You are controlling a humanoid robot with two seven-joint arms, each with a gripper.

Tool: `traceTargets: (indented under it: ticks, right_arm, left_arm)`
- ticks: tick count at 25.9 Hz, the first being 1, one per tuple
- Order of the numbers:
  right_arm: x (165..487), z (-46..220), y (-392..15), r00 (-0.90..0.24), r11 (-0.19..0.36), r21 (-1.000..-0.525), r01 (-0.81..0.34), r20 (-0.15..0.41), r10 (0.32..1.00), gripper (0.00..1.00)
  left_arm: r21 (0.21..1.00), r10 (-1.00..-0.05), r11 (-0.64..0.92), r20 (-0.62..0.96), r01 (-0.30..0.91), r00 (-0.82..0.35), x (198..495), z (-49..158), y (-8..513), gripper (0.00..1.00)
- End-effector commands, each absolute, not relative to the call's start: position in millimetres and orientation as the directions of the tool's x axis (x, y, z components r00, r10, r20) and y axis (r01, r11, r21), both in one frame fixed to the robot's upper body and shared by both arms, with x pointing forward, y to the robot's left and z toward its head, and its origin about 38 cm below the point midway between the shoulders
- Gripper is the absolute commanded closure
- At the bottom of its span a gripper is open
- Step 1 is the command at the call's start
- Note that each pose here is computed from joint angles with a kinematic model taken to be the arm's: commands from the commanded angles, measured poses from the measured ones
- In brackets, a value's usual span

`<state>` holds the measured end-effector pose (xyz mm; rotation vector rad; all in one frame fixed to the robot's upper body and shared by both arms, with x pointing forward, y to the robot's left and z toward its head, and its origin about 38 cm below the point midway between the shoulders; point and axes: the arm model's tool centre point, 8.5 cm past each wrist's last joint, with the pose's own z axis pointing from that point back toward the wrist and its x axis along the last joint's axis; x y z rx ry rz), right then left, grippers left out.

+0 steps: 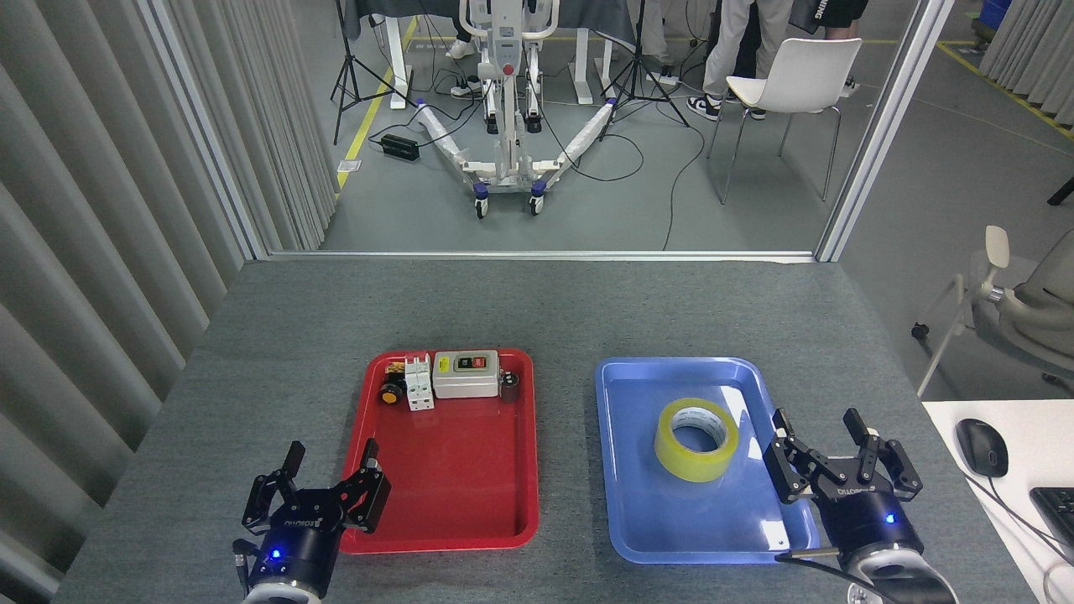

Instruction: Place and move tape with both arms

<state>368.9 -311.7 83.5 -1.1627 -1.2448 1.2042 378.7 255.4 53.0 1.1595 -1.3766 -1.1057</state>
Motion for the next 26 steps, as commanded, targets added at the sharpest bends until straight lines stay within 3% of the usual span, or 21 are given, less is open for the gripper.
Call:
traceTargets:
  ticks: [1,6,11,18,22,26]
  right_arm:
    - [339.0,77.0,-311.0,-0.014,0.034,-0.999,0.019,0.033,0.999,0.00]
    - [321.6,77.8,-316.9,0.044,0.027,-0.999,0.035,0.028,0.999,0.00]
    - [303.7,85.3,-327.3,0.047,0.008,-0.981,0.195,0.018,0.999,0.00]
    - [300.8,75.9,-355.5,0.063,-0.062,-0.988,0.140,-0.053,0.997,0.00]
    - [298.6,58.4,-358.9,0.061,-0.044,-0.997,0.068,-0.039,0.997,0.00]
    - [298.5,58.7,-353.6,-0.002,-0.026,-0.997,0.074,-0.026,1.000,0.00]
  left_arm:
    - [0.987,-0.991,0.128,0.123,-0.099,-0.052,379.5,54.7,258.4,0.00]
    - [0.987,-0.991,0.127,0.124,-0.102,-0.041,379.5,55.3,262.3,0.00]
    - [0.987,-0.992,0.127,0.124,-0.099,-0.039,379.0,54.4,263.5,0.00]
    - [0.987,-0.992,0.128,0.126,-0.102,-0.032,379.0,54.7,265.7,0.00]
    - [0.987,-0.992,0.127,0.124,-0.102,-0.030,379.0,54.9,266.8,0.00]
    - [0.986,-0.992,0.128,0.127,-0.106,-0.016,378.8,55.6,271.8,0.00]
